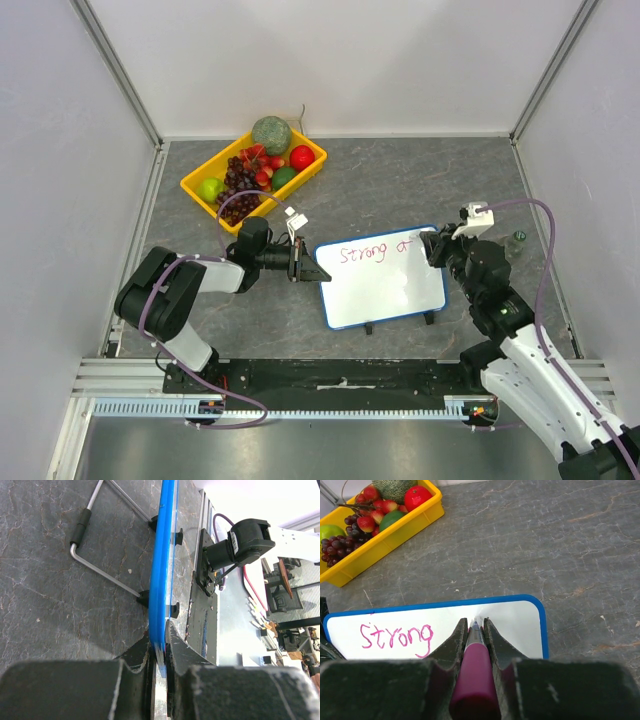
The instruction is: Write a sentence on the whiteboard
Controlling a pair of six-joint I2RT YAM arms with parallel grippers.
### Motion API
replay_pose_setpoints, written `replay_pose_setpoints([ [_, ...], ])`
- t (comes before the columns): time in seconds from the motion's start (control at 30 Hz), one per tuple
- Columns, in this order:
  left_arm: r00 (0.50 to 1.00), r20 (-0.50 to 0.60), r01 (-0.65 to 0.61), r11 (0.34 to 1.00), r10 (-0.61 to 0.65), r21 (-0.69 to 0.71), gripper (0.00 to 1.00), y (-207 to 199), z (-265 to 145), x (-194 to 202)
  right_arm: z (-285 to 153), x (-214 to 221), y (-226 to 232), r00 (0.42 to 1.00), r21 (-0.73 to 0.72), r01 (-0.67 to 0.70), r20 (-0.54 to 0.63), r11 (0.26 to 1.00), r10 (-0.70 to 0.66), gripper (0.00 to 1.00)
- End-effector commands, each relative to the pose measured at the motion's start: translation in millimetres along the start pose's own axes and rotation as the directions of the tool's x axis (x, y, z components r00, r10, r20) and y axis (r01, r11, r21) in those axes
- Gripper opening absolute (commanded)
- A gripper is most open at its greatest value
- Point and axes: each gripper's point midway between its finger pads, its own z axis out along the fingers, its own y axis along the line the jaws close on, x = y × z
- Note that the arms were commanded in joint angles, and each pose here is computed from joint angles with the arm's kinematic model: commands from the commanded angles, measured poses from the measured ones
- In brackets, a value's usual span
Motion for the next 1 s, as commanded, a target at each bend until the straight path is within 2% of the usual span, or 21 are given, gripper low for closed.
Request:
replay_pose_setpoints([
  [0.0, 1.0, -0.011, -0.021, 0.999, 0.021, -0.038, 0.02, 14.6, -0.2, 8.8, 2.2, -13.6, 6.1, 0.998, -0.023, -0.018, 0.055, 1.0, 0.019, 0.0],
  [0.23, 1.0, -0.011, -0.023, 0.999, 0.022, -0.037, 0.02, 13.9, 0.0, 8.8, 1.0, -8.4, 5.3, 0.998, -0.03, -0.014, 0.056, 0.999, 0.016, 0.0],
  [0.53, 1.0, -0.01, -0.025, 0.999, 0.025, -0.038, 0.02, 13.9, 0.0, 8.3, -0.3, 18.1, 0.4, 0.999, -0.024, 0.004, -0.033, 1.0, -0.004, 0.0],
  [0.97, 1.0, -0.012, -0.02, 0.999, 0.02, -0.039, 0.02, 14.5, -0.2, 10.0, -10.2, 35.1, -3.8, 0.997, -0.023, 0.008, -0.078, 1.0, -0.01, 0.0],
])
